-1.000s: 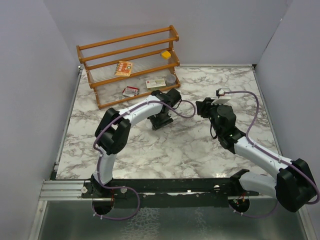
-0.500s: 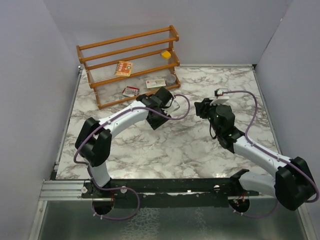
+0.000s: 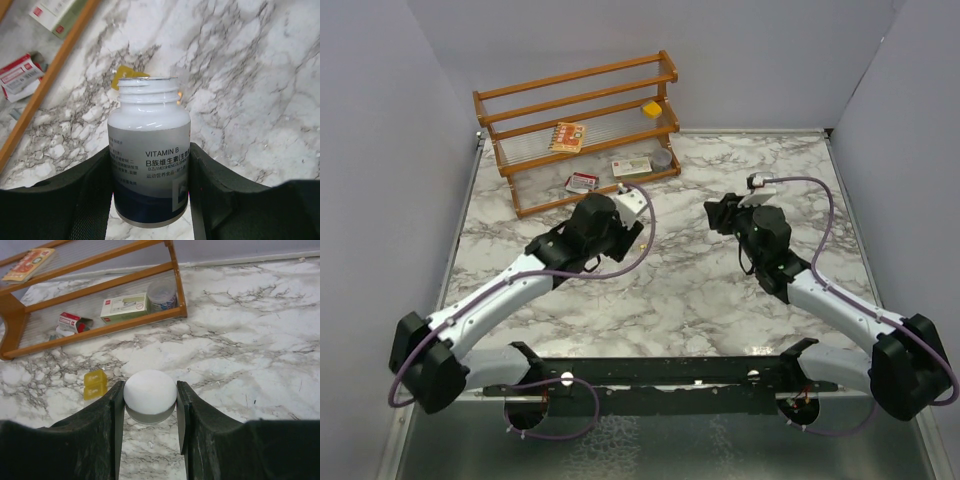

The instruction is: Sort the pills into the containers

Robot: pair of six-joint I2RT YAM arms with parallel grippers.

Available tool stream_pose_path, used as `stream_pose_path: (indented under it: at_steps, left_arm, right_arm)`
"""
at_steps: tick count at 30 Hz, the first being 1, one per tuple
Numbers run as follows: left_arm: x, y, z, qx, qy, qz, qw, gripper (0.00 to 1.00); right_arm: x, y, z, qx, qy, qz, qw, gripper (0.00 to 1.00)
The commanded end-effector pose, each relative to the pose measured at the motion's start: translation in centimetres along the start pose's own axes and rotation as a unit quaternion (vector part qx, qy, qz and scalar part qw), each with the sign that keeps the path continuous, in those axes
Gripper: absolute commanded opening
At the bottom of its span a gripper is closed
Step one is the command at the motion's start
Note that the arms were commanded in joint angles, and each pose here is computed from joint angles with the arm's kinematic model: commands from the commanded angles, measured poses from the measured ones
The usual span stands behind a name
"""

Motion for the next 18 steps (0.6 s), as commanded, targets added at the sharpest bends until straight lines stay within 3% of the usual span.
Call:
stream_pose_path:
  at_steps: [1,4,10,18]
  left_arm:
    - [-4.7,3.7,-0.8,0.036,0.06,-0.185,0.98,0.0]
    - [-4.9,5.6,-0.5,0.038,0.082,-0.237,0.967,0.0]
    - [-4.7,7.1,-1.3,0.068,0.082,-0.26,0.96,0.0]
    - [-4.0,10.3,-4.3,0.184,0.067,-0.364,0.911,0.0]
  right_arm:
    - [-2.5,-0.3,1.8,-0.045,0.003,-0.017,0.999,0.01]
    - [-3.4,-0.2,2.5,-0.069,0.01,-0.02,0.997,0.01]
    - [-5.9,0.6,5.8,-0.171,0.029,-0.035,0.984,0.01]
    - [-9.7,3.2,10.2,-0.318,0.047,-0.043,0.946,0.01]
Point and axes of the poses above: each gripper's point midway between its finger pads, its own y axis back along the fingers, its own z axis along the line the jaws close on, x = y × z, the point moved 2 cm from there along y, back along the fingers, and after that the axes turned 10 degrees about y, right-handed, at the moved point
